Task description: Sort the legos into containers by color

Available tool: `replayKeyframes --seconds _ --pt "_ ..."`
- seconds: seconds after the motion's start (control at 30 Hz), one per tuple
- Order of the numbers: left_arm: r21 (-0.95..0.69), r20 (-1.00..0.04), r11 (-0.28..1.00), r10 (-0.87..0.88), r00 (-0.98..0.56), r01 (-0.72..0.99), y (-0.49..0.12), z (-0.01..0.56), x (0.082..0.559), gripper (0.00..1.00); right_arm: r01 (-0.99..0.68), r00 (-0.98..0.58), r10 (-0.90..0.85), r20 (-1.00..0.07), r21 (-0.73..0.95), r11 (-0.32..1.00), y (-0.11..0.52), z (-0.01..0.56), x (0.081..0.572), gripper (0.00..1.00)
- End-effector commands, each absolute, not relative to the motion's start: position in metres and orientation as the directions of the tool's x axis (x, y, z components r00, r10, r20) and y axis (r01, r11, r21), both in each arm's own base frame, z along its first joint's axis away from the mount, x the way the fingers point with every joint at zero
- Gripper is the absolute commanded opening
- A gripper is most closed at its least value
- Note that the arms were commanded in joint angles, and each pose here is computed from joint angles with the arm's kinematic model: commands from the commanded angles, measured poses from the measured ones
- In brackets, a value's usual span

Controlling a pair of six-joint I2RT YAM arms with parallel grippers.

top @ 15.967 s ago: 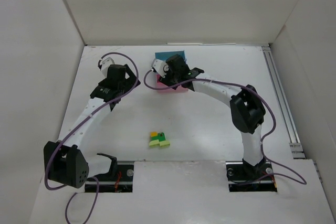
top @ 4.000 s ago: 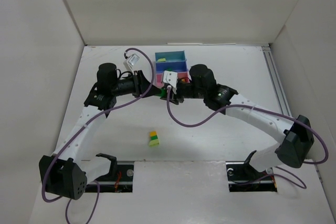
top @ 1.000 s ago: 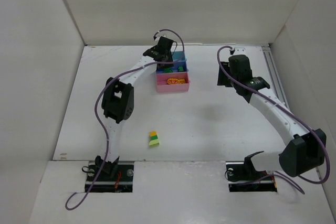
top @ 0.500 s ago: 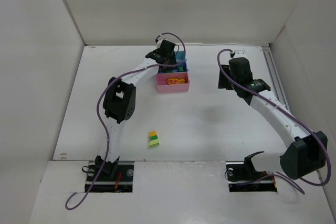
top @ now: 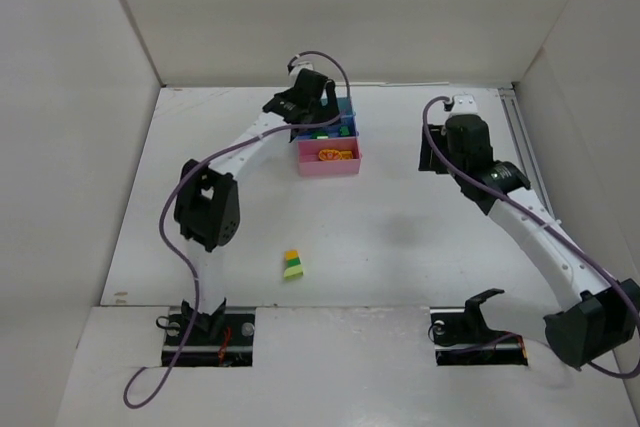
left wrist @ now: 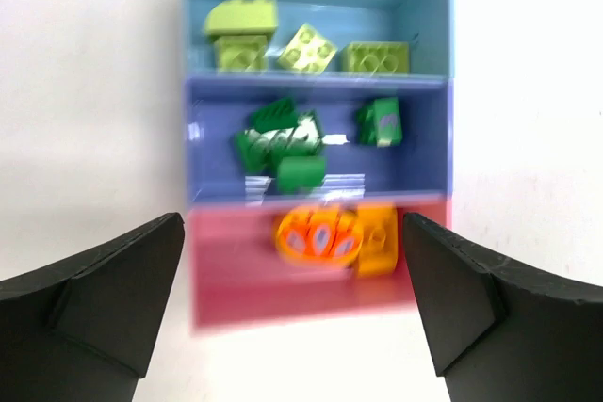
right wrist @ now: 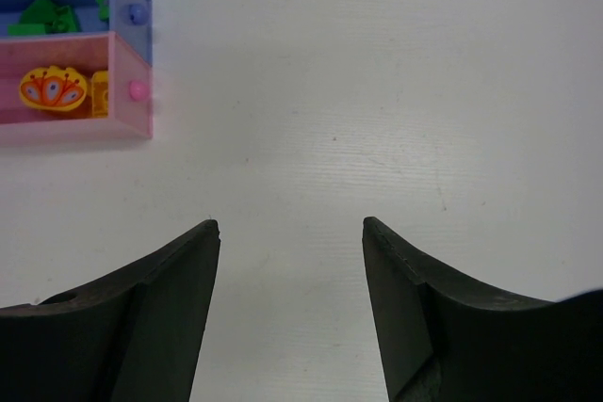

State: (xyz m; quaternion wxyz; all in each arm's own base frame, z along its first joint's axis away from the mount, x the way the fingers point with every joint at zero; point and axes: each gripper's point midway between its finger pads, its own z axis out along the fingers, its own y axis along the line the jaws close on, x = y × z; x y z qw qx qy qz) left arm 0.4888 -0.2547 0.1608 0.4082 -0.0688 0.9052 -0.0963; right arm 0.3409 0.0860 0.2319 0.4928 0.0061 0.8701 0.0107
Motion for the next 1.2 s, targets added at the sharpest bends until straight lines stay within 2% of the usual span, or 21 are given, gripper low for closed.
replayKeyframes --seconds 0.0,0.03,0.13,0.2,0.23,0.33,0.37,0.43,0.5,0.57,0.63,0.67,0.77,0.97,1.17 --pt "-0.29 -0.782 0.953 -0.286 -0.553 -0.082 -0.227 0.234 0.455 1.0 -0.092 -0.529 -0.051 -0.847 -0.003 0.996 0.105 0.222 0.328 0.68" --pt "-0.272 -0.762 0.955 -0.286 -0.58 -0.114 -0.216 0.215 0.439 1.0 -0.126 -0.537 -0.075 -0.84 -0.008 0.992 0.116 0.217 0.323 0.68" --pt "-0.304 -0.74 0.927 -0.375 -0.559 -0.219 -0.186 0.22 0.4 1.0 -0.326 -0.48 -0.172 -0.86 -0.007 0.945 0.163 0.217 0.307 0.68" --pt "-0.235 -0.69 0.926 -0.372 -0.621 -0.295 -0.161 0.186 0.363 1.0 -0.44 -0.432 -0.232 -0.872 -0.021 0.898 0.195 0.21 0.294 0.68" --pt "-0.258 -0.689 0.901 -0.425 -0.588 -0.349 -0.149 0.193 0.35 1.0 -0.493 -0.413 -0.246 -0.877 -0.011 0.87 0.213 0.209 0.285 0.68" --pt "-0.19 -0.642 0.882 -0.445 -0.625 -0.432 -0.12 0.164 0.306 1.0 -0.67 -0.363 -0.339 -0.868 -0.009 0.742 0.278 0.187 0.249 0.68" --pt "-0.23 -0.643 0.865 -0.478 -0.598 -0.445 -0.115 0.173 0.296 1.0 -0.719 -0.341 -0.366 -0.866 -0.011 0.695 0.296 0.179 0.236 0.68" --pt "-0.208 -0.631 0.864 -0.477 -0.612 -0.458 -0.103 0.161 0.276 1.0 -0.821 -0.288 -0.446 -0.848 -0.021 0.57 0.337 0.157 0.199 0.68" --pt "-0.245 -0.631 0.857 -0.496 -0.596 -0.453 -0.098 0.166 0.262 1.0 -0.856 -0.265 -0.465 -0.844 -0.016 0.517 0.365 0.155 0.176 0.68" --pt "-0.284 -0.632 0.848 -0.516 -0.578 -0.447 -0.095 0.176 0.254 1.0 -0.85 -0.332 -0.476 -0.814 0.039 0.526 0.383 0.136 0.164 0.68" --pt "-0.299 -0.624 0.842 -0.528 -0.577 -0.448 -0.093 0.175 0.246 1.0 -0.77 -0.428 -0.398 -0.812 0.097 0.63 0.398 0.142 0.174 0.68" --pt "-0.311 -0.627 0.84 -0.533 -0.569 -0.444 -0.092 0.178 0.246 1.0 -0.663 -0.572 -0.349 -0.743 0.168 0.73 0.396 0.119 0.173 0.69" --pt "-0.332 -0.621 0.826 -0.555 -0.554 -0.455 -0.086 0.181 0.233 1.0 -0.506 -0.688 -0.277 -0.671 0.17 0.845 0.403 0.099 0.185 0.7" --pt "-0.392 -0.657 0.788 -0.601 -0.455 -0.474 -0.066 0.195 0.221 1.0 -0.487 -0.721 -0.255 -0.644 0.21 0.848 0.44 0.092 0.188 0.7" --pt "-0.421 -0.675 0.782 -0.608 -0.417 -0.459 -0.06 0.206 0.218 1.0 -0.451 -0.76 -0.283 -0.585 0.16 0.878 0.44 0.067 0.183 0.68"
